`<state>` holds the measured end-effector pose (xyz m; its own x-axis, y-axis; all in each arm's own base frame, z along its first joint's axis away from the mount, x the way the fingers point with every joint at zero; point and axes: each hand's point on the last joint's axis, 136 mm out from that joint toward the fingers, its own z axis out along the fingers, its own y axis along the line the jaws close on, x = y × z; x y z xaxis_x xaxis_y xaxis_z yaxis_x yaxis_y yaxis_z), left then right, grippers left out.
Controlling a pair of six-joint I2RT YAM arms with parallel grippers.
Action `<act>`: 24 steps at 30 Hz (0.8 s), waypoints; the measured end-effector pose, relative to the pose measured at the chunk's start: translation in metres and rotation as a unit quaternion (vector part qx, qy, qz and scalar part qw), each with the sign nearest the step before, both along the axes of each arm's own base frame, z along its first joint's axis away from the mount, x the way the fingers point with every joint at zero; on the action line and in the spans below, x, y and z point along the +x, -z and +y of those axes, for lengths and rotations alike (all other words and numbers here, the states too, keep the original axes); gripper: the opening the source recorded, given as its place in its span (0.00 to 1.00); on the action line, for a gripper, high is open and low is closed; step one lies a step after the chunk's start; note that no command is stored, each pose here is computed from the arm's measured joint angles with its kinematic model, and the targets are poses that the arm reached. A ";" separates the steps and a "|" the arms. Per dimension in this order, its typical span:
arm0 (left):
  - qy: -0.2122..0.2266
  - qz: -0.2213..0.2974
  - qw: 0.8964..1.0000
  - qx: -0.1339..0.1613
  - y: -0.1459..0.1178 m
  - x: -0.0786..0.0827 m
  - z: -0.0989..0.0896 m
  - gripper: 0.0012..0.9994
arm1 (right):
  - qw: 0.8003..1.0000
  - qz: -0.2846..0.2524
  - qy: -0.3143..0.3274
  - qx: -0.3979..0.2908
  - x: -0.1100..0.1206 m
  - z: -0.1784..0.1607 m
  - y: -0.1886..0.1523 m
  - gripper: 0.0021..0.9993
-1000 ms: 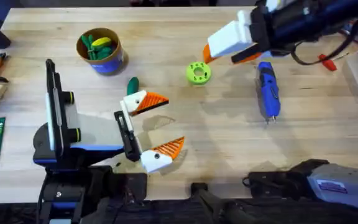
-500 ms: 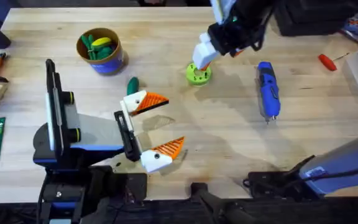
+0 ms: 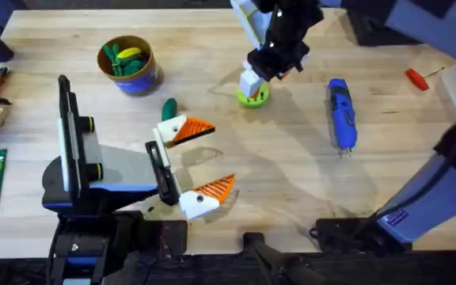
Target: Pick up the gripper from the table and insert it into the empty holder that is missing its gripper. Then pick up a screw, insert it into the mounting hole, and use the screwdriver to tighten it. Finally, clean up the table by picking up the vegetable and placing it into the bucket.
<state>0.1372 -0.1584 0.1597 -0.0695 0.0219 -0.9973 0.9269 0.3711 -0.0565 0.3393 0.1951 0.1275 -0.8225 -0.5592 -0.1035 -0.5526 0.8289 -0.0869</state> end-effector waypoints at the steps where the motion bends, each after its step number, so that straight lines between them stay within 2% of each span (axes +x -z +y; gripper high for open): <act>1: 0.000 0.000 1.000 0.000 0.000 0.000 0.000 0.99 | 1.000 0.001 0.001 0.000 0.002 0.000 0.003 0.70; 7: 0.000 0.000 1.000 0.000 0.000 0.000 0.000 0.99 | 1.000 -0.003 0.005 0.001 0.013 -0.001 0.012 0.60; 11: 0.000 0.000 1.000 0.000 0.000 0.000 0.000 0.99 | 1.000 -0.013 0.009 0.007 0.021 0.000 0.015 0.58; 24: 0.000 0.000 1.000 0.000 0.000 0.000 0.000 0.99 | 1.000 0.002 0.015 -0.001 0.019 -0.002 0.051 0.45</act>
